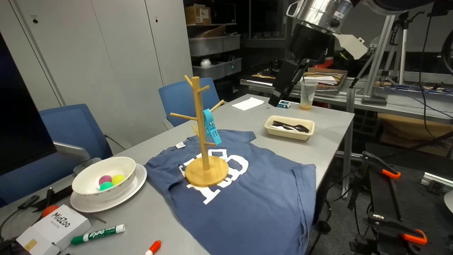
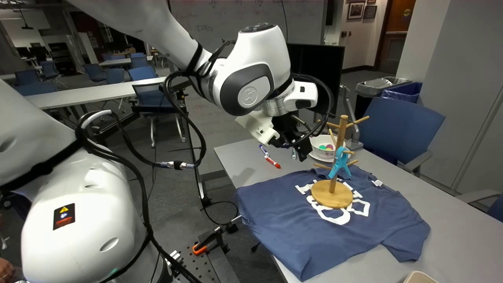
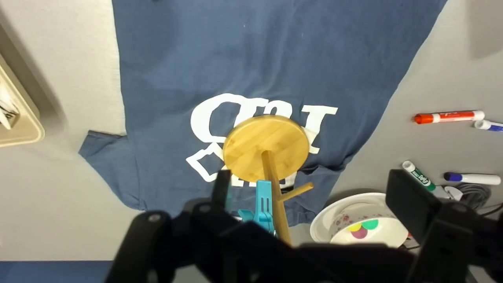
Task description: Remove the clothes peg from the wooden object and put it on the table
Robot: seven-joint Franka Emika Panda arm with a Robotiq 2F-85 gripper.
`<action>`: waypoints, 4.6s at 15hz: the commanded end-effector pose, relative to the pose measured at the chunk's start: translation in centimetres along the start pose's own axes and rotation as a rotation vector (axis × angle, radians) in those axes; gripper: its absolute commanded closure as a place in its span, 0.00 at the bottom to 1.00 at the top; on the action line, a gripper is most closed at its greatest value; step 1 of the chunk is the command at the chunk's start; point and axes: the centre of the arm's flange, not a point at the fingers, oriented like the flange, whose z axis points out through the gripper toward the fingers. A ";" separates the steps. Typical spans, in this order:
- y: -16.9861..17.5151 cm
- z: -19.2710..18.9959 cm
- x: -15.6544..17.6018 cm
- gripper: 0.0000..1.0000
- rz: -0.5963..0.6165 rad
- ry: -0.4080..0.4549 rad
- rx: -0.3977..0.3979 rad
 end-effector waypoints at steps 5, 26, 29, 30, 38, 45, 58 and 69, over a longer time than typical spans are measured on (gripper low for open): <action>1.9 5.6 1.7 0.00 -0.014 0.058 -0.101; 0.9 14.3 6.2 0.00 -0.075 0.073 -0.034; 0.9 15.3 6.4 0.00 -0.071 0.080 -0.053; 1.0 15.8 6.6 0.00 -0.068 0.092 -0.068; 1.4 17.2 9.4 0.00 -0.043 0.150 -0.096; -0.3 19.8 9.4 0.00 -0.046 0.141 -0.102; -0.3 22.2 9.8 0.00 -0.038 0.272 -0.118; 0.7 21.9 9.7 0.00 -0.031 0.342 -0.174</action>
